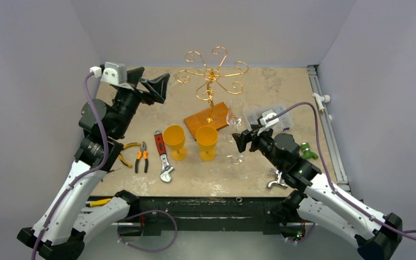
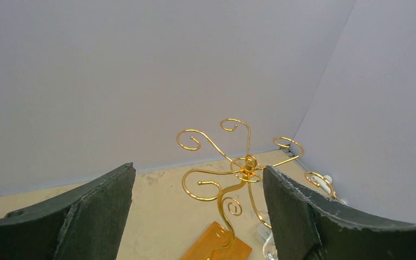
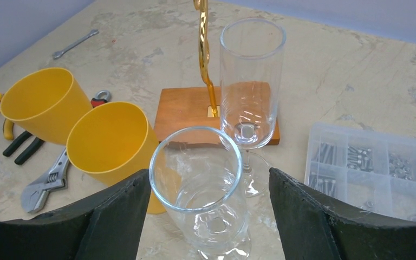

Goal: Take the wine glass off the wine glass rack
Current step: Place the wine glass at the center of the board, then reset both arms

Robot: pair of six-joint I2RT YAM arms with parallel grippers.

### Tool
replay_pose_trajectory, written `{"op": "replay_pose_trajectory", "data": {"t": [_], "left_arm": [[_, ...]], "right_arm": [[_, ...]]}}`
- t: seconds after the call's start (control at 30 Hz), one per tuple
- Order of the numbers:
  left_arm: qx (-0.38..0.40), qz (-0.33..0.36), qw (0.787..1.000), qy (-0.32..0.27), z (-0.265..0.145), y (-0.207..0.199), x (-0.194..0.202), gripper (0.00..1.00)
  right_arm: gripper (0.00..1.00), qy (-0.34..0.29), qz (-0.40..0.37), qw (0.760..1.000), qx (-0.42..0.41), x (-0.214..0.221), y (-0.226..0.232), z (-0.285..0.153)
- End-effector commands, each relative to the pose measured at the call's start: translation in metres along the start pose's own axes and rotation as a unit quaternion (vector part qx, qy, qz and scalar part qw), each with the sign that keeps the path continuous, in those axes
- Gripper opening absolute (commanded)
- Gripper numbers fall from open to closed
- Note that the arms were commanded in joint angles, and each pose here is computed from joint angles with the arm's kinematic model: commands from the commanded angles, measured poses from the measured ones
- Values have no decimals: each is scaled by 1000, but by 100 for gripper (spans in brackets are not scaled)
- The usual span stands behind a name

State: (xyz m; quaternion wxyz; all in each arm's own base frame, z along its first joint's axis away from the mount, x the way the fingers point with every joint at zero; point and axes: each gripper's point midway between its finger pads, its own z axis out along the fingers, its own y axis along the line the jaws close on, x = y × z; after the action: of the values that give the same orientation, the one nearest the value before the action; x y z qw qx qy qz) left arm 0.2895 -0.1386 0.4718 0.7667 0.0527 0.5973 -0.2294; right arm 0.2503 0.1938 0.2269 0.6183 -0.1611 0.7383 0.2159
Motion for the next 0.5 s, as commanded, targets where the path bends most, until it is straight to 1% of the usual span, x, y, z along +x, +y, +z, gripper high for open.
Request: {"op": "replay_pose_trajectory", "data": {"t": [0.0,0.13,0.3,0.37,0.43,0.47], "left_arm": [[-2,16,999,-30,-3,2,-18,85],[-1,17,999,-29,-3,2,-16,85],[2,15,999,-29,-3,1,-15,85],[3,16,999,-28,-2,0,-15,85],[3,17,999,-28,-2,0,-16,85],[4,17,999,-28,-2,0,-16,86]], "right_arm": [[78,-30,24,999,24,-45,-5,-18],[81,-24,-10,998,58,-66,-18,-30],[82,-53,-22,994,91,-100,-30,-45],[83,-43,-25,995,89,-106,-28,-47],[83,-37,-23,997,70,-114,-20,-46],[83,-31,-12,997,68,-117,-18,-46]]}}
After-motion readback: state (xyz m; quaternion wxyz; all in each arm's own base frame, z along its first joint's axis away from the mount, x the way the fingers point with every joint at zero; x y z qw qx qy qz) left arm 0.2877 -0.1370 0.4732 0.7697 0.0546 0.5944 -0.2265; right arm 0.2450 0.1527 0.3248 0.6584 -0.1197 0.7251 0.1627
